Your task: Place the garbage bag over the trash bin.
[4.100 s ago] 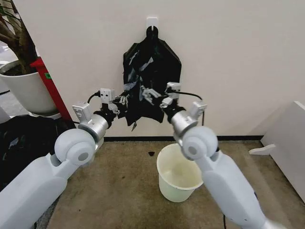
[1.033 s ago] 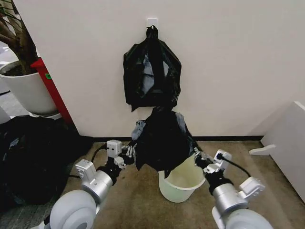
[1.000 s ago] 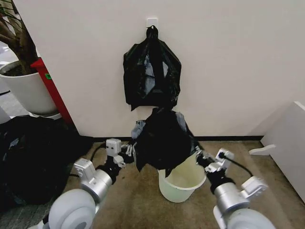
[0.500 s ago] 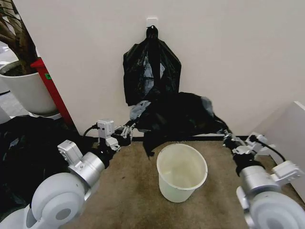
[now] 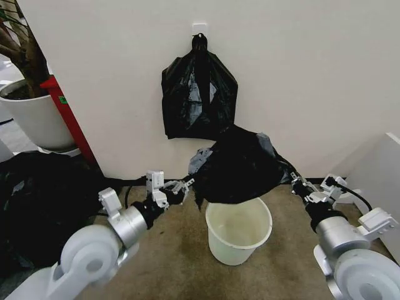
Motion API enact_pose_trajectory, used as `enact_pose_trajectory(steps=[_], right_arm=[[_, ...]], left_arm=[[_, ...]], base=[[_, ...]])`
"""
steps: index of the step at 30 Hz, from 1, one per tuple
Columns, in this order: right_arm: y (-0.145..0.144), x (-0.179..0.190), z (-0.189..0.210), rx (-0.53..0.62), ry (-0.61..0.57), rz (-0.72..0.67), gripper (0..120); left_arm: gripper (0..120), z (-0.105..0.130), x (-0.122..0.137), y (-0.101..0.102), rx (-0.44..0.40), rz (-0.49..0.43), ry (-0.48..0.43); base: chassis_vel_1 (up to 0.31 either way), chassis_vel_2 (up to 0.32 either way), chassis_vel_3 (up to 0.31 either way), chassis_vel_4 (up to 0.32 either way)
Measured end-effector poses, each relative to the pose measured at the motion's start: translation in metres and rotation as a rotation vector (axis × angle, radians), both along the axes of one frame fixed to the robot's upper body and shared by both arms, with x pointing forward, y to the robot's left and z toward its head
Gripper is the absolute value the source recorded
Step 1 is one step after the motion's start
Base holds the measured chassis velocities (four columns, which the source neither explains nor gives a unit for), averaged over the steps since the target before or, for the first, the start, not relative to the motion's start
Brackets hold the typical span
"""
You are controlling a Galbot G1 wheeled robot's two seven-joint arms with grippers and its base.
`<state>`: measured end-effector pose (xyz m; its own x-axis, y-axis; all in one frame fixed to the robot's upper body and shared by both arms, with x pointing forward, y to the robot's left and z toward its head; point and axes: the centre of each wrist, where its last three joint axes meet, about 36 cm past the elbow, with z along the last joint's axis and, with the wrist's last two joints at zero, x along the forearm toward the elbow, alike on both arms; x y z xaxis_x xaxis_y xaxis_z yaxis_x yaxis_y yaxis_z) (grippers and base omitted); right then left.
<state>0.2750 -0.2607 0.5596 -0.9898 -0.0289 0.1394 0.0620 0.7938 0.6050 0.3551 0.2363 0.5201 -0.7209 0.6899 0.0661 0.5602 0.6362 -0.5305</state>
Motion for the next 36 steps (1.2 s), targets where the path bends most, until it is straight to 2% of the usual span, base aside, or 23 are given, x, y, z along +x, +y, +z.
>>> enact_pose_trajectory(steps=[7,11,15,19,20,22,24,27,30,36], right_arm=[[-0.019,-0.004,0.003,0.026,0.108,-0.014,0],[-0.013,-0.007,-0.003,0.04,0.168,-0.02,0],[-0.012,-0.006,-0.002,0.04,0.173,-0.035,0],[-0.027,-0.002,0.01,0.027,0.128,-0.066,0],[-0.038,-0.001,0.019,0.042,0.107,-0.072,0],[-0.043,0.0,0.024,0.049,0.1,-0.072,0],[-0.052,0.0,0.033,0.056,0.09,-0.066,0],[-0.067,-0.004,0.043,0.08,0.093,0.002,0],[-0.073,-0.006,0.047,0.106,0.098,0.043,0],[-0.072,-0.001,0.056,0.09,0.091,0.032,0]], left_arm=[[0,-0.029,0.003,-0.015,0.033,-0.103,0.063],[0,-0.035,0.003,-0.026,0.039,-0.152,0.083],[0,-0.034,0.004,-0.038,0.028,-0.193,0.083],[0,-0.021,0.004,-0.048,0.013,-0.226,0.055],[0,-0.01,0.005,-0.05,0.019,-0.239,0.019],[0,-0.004,0.005,-0.049,0.03,-0.246,-0.01],[0,0.011,0.006,-0.044,0.055,-0.262,-0.08],[0,0.032,0.001,-0.035,0.076,-0.277,-0.147],[0,0.038,-0.008,-0.03,0.072,-0.285,-0.141],[0,0.032,-0.009,-0.031,0.045,-0.3,-0.108]], base=[[0.0,0.0,0.0,0.0],[0.0,0.0,0.0,0.0],[0.0,0.0,0.0,0.0],[0.0,0.0,0.0,0.0],[0.0,0.0,0.0,0.0],[0.0,0.0,0.0,0.0],[0.0,0.0,0.0,0.0],[0.0,0.0,0.0,0.0],[0.0,0.0,0.0,0.0],[0.0,0.0,0.0,0.0]])
